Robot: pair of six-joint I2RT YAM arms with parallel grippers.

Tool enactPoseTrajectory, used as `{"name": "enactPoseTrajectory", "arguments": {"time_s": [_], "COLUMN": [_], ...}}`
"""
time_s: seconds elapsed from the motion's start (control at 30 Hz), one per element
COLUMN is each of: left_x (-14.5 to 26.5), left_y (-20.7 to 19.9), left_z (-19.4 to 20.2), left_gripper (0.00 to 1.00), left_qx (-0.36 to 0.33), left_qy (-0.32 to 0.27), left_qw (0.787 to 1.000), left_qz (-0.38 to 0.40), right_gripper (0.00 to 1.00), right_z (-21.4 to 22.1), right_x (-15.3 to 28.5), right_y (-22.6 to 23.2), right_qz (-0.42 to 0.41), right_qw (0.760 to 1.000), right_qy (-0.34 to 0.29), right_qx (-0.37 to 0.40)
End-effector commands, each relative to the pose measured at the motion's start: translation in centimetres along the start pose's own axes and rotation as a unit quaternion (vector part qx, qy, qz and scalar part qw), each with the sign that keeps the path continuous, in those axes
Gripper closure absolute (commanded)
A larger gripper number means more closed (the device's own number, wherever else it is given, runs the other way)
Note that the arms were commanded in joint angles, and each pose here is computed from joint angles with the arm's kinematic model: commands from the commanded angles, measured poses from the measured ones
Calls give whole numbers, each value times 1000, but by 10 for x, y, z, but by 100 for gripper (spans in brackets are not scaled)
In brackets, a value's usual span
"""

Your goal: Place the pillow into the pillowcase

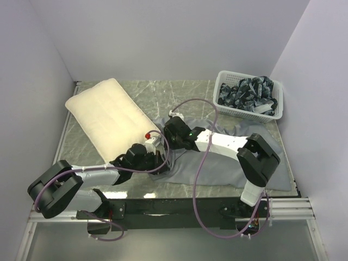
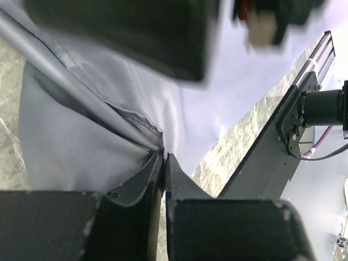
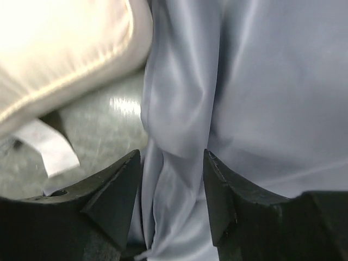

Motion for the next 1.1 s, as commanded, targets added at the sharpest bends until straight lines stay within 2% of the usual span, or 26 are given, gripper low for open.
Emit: {"name": "enactPoseTrajectory", "arguments": {"time_s": [0.0,0.47,0.53,0.57,0.67,0.9,1.07], "left_x": [2,6,7,7,8,10,11], "left_y": [-9,-9,-9,-9,-7,2,9], "left_z": [-3,-6,-6,-6,-5,1,7], "left_gripper": [89,90,90,89,90,90,90], "left_qx": [-3,1,3,3,4,11,22], "left_qy": [-16,-27,-30,-30,-30,-23,-19], "left_qw": [1000,1000,999,999,1000,999,999], "left_qz": [27,12,12,11,3,-20,-35], "right_gripper": [43,41,45,54,65,72,74], "right_z": [-30,-26,-24,-23,-21,-25,-23], "right_x": [-3,-33,-37,-37,-35,-14,-9], "right_y": [3,12,11,10,3,-19,-33], "right_qz": [48,31,40,47,73,80,39], "right_qw": [998,998,998,997,996,996,998], "right_qy": [-34,-19,-15,-14,-18,-49,-50], "right_qx": [24,56,55,51,43,7,-25]}}
Point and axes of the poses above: each gripper's point midway between its finger pads, its own x axis back along the fingers, its own y axis along the line the jaws close on, z = x × y, the point moved 8 cm from there along x, back along the fingers, and after that the axes turned 11 degrees about x, right-handed, at the moved point
